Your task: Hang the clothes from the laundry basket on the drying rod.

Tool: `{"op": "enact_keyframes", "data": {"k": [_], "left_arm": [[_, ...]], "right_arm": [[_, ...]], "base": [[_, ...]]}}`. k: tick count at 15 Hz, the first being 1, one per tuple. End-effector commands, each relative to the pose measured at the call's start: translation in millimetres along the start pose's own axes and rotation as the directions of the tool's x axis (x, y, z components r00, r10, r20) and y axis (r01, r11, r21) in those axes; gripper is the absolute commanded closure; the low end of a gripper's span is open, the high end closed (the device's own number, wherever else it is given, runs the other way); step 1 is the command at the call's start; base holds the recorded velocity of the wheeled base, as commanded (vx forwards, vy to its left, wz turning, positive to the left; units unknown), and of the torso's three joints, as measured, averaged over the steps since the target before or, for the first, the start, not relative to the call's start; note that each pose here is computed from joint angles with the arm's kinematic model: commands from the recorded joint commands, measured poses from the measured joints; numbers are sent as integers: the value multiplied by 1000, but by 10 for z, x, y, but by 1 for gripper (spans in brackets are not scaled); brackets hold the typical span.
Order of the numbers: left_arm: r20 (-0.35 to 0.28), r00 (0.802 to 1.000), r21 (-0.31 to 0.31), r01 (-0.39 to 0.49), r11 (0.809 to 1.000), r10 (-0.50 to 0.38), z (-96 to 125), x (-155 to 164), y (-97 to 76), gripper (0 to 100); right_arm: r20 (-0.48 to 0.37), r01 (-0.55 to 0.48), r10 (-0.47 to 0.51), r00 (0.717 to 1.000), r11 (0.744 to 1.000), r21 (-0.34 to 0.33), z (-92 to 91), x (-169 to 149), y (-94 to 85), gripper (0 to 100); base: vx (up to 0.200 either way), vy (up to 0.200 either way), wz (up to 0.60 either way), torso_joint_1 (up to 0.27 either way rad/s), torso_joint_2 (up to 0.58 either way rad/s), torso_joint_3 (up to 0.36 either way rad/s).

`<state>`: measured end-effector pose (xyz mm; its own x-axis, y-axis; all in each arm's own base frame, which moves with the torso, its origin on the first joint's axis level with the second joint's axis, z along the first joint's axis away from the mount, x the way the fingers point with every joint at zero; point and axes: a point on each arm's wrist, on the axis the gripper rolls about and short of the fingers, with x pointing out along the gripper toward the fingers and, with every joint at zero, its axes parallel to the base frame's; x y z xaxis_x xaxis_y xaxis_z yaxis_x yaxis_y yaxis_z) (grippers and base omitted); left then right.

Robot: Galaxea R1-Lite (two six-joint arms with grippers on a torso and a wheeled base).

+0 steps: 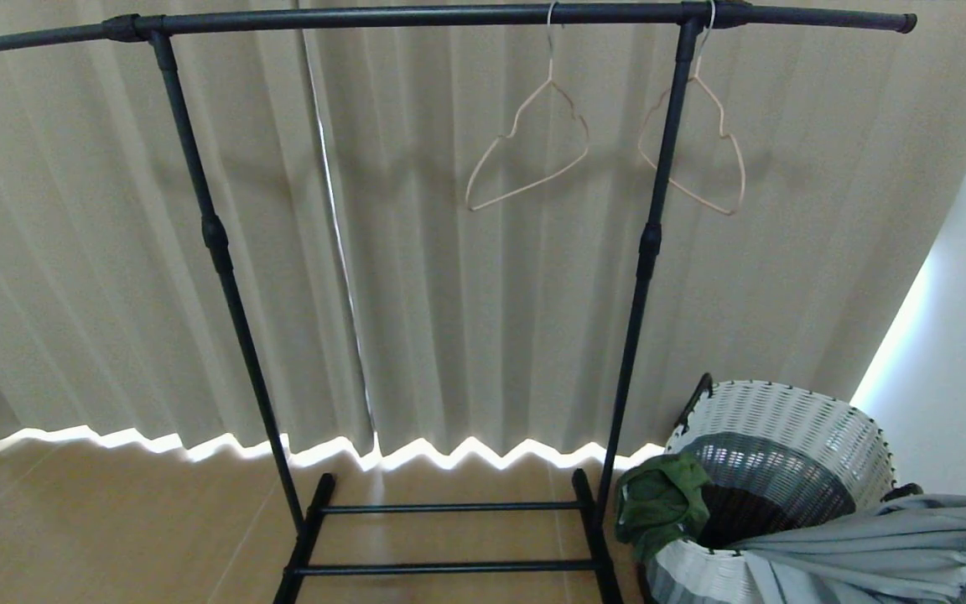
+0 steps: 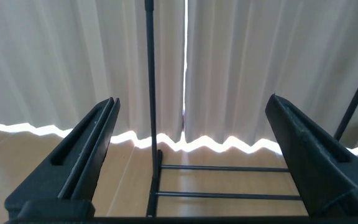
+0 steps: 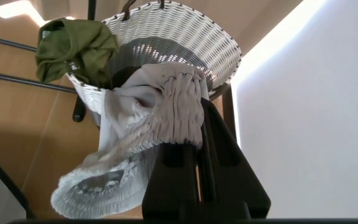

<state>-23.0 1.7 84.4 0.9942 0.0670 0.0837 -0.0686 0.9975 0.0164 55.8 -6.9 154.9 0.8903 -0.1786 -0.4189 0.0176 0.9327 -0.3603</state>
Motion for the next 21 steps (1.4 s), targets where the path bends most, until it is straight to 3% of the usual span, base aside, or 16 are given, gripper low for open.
{"op": "enact_keyframes", "data": {"k": [1, 7, 17, 21], "left_arm": [[0, 1000, -1, 0, 1000, 0, 1, 0, 0, 0], [0, 1000, -1, 0, 1000, 0, 1, 0, 0, 0], [-1, 1000, 11, 3, 1000, -3, 1, 2, -1, 0], [36, 990, 44, 135, 990, -136, 36, -1, -30, 0]], "right_arm": [[-4, -3, 3, 1000, 1000, -2, 1, 8, 1, 100], [-5, -2, 2, 1000, 1000, -2, 1, 8, 1, 100], [2, -4, 4, 1000, 1000, 0, 2, 1, 1, 100], [43, -66, 65, 997, 997, 26, 46, -15, 1, 100]], "base": [[0, 200, 0, 2, 7, 7], [0, 200, 0, 3, 2, 2], [0, 0, 0, 0, 0, 0], [0, 0, 0, 0, 0, 0]]}}
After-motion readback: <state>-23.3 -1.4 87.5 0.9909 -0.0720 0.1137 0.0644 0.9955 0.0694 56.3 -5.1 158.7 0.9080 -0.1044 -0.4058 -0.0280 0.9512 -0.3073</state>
